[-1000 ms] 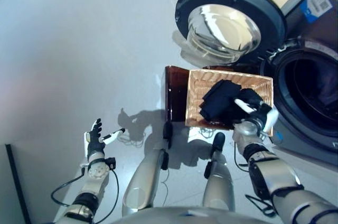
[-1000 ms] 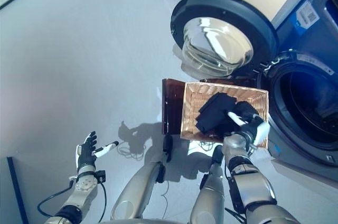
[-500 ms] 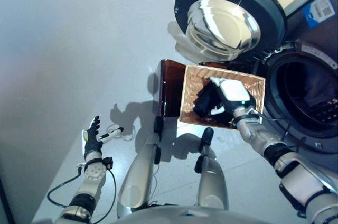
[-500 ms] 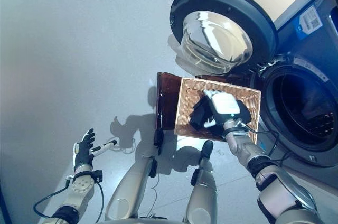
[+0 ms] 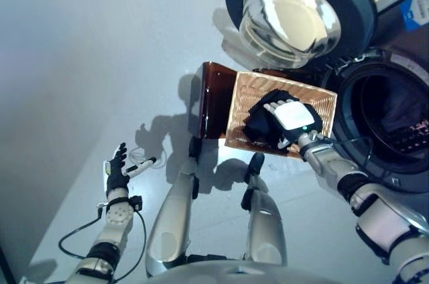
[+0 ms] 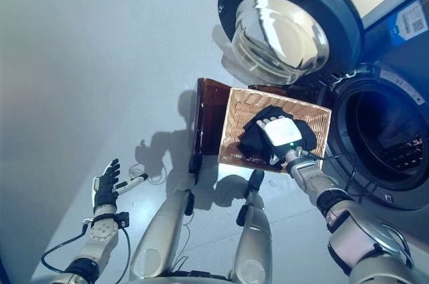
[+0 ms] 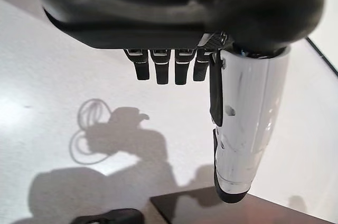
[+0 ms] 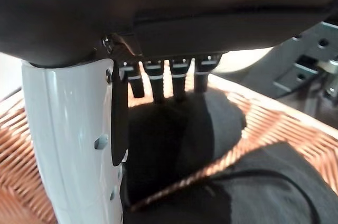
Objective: Pick up the clothes and place them into the washing machine
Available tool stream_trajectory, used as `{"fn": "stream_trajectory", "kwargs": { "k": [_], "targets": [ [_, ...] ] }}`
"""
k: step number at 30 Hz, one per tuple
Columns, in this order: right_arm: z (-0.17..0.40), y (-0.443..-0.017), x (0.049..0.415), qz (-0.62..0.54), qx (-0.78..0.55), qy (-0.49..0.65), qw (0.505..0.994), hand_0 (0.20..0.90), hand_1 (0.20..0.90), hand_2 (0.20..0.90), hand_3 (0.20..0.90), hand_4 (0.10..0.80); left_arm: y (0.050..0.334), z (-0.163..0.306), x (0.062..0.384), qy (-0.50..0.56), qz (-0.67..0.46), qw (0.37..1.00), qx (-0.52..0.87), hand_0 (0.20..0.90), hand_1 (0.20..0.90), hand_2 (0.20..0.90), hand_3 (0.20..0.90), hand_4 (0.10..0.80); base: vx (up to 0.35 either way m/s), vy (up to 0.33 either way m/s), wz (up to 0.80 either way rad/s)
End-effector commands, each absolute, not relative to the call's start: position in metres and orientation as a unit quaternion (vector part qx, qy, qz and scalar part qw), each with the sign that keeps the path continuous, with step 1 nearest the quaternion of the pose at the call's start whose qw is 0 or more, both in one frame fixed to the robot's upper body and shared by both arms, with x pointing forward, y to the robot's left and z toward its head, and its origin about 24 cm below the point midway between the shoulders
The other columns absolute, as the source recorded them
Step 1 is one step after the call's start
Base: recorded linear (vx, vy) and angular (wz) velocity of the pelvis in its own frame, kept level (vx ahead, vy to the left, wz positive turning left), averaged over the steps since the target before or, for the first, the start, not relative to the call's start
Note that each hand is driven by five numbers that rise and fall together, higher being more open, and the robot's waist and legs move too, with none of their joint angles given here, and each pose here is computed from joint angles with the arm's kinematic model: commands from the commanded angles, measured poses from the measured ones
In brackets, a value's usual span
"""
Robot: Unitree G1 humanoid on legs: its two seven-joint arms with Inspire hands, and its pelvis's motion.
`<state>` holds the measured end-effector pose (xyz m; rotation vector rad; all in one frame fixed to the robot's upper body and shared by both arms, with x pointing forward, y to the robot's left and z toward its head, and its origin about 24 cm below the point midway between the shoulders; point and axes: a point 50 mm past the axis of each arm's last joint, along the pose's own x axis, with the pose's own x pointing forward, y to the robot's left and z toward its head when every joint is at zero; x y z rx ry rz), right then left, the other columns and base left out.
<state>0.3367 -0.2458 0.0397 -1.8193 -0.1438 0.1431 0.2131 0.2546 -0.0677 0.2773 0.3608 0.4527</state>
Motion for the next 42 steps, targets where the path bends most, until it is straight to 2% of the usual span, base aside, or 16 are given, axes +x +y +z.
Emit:
{"fn": "stream_trajectory", "kwargs": {
  "k": [1, 8, 24, 42],
  "targets": [
    [0.074, -0.268, 0.348, -0.023, -0.802, -0.083, 0.591, 0.9, 0.9, 0.9, 0.9, 0.8, 0.275, -0.055, 0.207, 0.137, 0.258, 0.945, 0.151, 0.9, 0.9, 0.9, 0.9, 0.8, 0.0, -0.038, 0.11],
    [0.091, -0.269, 0.357, -0.081, -0.79, -0.096, 0.6, 0.9, 0.9, 0.9, 0.9, 0.8, 0.271, -0.052, 0.21, 0.126, 0.256, 0.947, 0.146, 0.9, 0.9, 0.9, 0.9, 0.8, 0.024, -0.019, 0.08],
    [0.092, -0.267, 0.362, -0.107, -0.782, -0.082, 0.609, 0.9, 0.9, 0.9, 0.9, 0.8, 0.268, -0.032, 0.223, 0.071, 0.259, 0.954, 0.135, 0.9, 0.9, 0.9, 0.9, 0.8, 0.038, -0.002, 0.04],
    [0.081, -0.25, 0.36, -0.084, -0.768, -0.097, 0.628, 0.9, 0.9, 0.9, 0.9, 0.8, 0.275, -0.033, 0.217, 0.077, 0.264, 0.949, 0.151, 0.9, 0.9, 0.9, 0.9, 0.8, -0.016, -0.001, -0.01]
  ]
}}
